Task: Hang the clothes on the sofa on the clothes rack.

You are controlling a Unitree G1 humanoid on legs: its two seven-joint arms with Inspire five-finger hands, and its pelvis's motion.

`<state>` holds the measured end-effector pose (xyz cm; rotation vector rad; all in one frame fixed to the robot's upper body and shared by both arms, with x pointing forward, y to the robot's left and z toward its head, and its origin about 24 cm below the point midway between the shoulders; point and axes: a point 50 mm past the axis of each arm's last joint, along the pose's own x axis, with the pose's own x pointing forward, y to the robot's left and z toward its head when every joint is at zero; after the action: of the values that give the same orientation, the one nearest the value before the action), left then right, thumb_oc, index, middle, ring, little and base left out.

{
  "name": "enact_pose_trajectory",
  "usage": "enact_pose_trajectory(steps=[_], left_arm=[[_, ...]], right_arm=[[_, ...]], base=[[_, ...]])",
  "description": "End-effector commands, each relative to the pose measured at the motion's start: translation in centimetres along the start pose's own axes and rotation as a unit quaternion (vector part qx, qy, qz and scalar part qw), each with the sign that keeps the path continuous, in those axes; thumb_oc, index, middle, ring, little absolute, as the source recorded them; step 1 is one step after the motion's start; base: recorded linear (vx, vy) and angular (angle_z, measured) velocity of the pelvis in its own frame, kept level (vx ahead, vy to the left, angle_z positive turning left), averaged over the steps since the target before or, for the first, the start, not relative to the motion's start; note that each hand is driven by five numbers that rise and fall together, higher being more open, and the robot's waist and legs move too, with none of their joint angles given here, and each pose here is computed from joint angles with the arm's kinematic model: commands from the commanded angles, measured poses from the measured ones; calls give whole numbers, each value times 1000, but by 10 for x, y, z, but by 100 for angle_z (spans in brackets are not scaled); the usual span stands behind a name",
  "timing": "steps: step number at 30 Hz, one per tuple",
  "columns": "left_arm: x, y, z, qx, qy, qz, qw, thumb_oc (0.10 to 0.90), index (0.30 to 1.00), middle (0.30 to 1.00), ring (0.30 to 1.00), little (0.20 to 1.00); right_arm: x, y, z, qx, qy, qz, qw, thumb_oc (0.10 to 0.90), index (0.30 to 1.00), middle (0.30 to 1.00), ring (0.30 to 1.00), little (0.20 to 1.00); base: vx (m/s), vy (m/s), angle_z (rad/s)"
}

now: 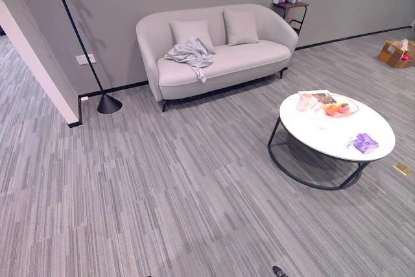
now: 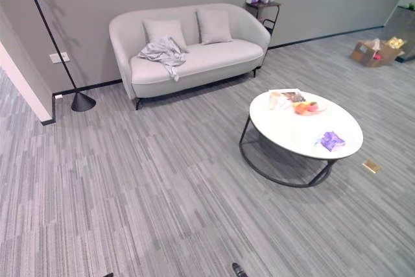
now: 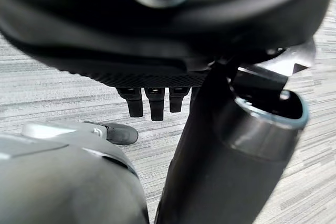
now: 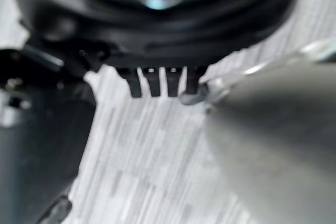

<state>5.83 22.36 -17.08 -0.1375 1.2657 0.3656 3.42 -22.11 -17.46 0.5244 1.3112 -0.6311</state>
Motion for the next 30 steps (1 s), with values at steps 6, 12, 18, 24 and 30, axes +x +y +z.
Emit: enact_pose_trajectory(steps=[6, 12, 18, 24, 30], left_arm=[[1, -12, 5, -17, -2, -13, 1000, 800, 900, 900, 900, 900], [1, -12, 3, -1, 1, -17, 1000, 800, 900, 900, 900, 900], [1, -15, 5, 33, 0, -23, 999, 800, 900, 900, 900, 900], [1, -13, 3, 34, 6, -19, 999, 800, 900, 900, 900, 900], [2, -13, 6, 66, 10, -23, 998, 800, 900, 900, 900, 900]], right_arm=[[-1, -3, -14, -16, 29, -9, 999, 800, 900, 900, 900, 900], [-1, -2, -11, -82, 26, -6, 996, 800, 900, 900, 900, 900], [0, 11, -5, -139, 20, 22, 990, 800, 900, 900, 900, 900], [1, 22, 2, -166, 5, 42, 985, 800, 900, 900, 900, 900], [1, 18, 0, -132, 16, 40, 990, 800, 900, 900, 900, 900]], base=[[26, -32, 5], [2, -1, -1], [19, 32, -1], [77, 92, -3], [91, 223, 22]])
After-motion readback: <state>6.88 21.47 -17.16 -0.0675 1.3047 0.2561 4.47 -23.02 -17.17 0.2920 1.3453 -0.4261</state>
